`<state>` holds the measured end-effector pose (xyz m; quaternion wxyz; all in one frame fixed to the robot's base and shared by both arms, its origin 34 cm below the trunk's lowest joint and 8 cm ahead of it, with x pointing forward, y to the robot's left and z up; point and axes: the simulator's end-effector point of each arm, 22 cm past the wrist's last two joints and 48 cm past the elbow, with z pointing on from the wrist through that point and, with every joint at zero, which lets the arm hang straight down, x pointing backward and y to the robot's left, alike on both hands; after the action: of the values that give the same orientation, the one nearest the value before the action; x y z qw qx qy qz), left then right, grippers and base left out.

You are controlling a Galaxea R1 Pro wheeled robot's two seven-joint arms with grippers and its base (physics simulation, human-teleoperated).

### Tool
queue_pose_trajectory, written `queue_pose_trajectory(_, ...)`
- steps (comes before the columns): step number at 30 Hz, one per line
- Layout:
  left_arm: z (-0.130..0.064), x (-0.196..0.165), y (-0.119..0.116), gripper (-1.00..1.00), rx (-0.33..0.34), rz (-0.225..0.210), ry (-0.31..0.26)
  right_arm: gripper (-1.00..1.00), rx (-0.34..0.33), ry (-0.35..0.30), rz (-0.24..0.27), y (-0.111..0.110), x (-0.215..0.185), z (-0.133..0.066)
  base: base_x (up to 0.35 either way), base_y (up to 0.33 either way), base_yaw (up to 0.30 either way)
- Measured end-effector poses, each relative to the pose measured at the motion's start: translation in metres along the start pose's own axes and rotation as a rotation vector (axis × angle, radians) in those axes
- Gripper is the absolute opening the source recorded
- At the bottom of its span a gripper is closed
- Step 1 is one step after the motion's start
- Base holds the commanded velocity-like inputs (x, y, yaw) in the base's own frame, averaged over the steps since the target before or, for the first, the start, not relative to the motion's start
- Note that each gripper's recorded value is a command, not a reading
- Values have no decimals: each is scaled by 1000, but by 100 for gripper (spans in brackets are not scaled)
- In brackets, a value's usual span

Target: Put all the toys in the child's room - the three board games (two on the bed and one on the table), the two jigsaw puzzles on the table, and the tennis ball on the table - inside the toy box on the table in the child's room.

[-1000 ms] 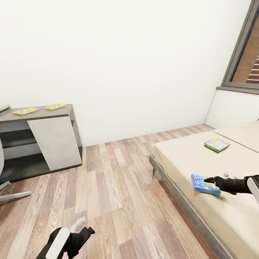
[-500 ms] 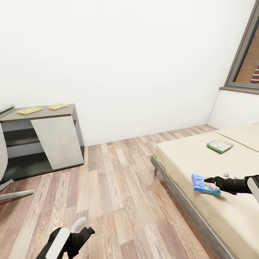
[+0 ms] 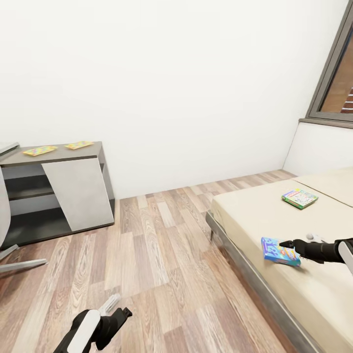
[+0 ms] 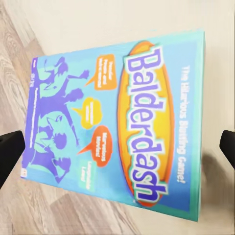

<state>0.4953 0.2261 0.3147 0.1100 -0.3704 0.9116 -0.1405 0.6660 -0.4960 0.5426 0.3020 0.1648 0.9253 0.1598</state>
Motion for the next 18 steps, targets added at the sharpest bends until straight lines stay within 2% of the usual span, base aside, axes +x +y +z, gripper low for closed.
queue_pose_trajectory(2, 1, -2, -4, 100, 2, 11, -24, 100, 1, -20, -13, 0, -5, -1, 0, 0, 0)
queue_pose_trajectory(3, 2, -4, -12, 100, 12, 24, -58, 100, -1, -57, -33, 0, -15, -4, 0, 0, 0)
queue_pose_trajectory(9, 3, -3, -16, 100, 18, 28, -70, 100, 0, -95, -44, -3, -25, -8, 0, 0, 0)
queue_pose_trajectory(11, 5, 1, -17, 100, 20, 28, -63, 100, 3, -146, -53, -6, -40, -16, 0, 0, 0)
queue_pose_trajectory(12, 9, 8, -20, 100, 36, 36, -47, 100, 4, -193, -61, -9, -54, -26, 0, 0, 0)
queue_pose_trajectory(13, 10, 11, -24, 100, 49, 44, -39, 100, 5, -210, -63, -10, -59, -30, 0, 0, 0)
queue_pose_trajectory(14, 15, 23, -48, 100, 140, 74, -7, 100, 12, -285, -78, -14, -85, -53, 0, 0, 0)
queue_pose_trajectory(18, 18, 27, -82, 100, 255, 84, 30, 100, 31, -411, -116, -16, -129, -100, 0, 0, 0)
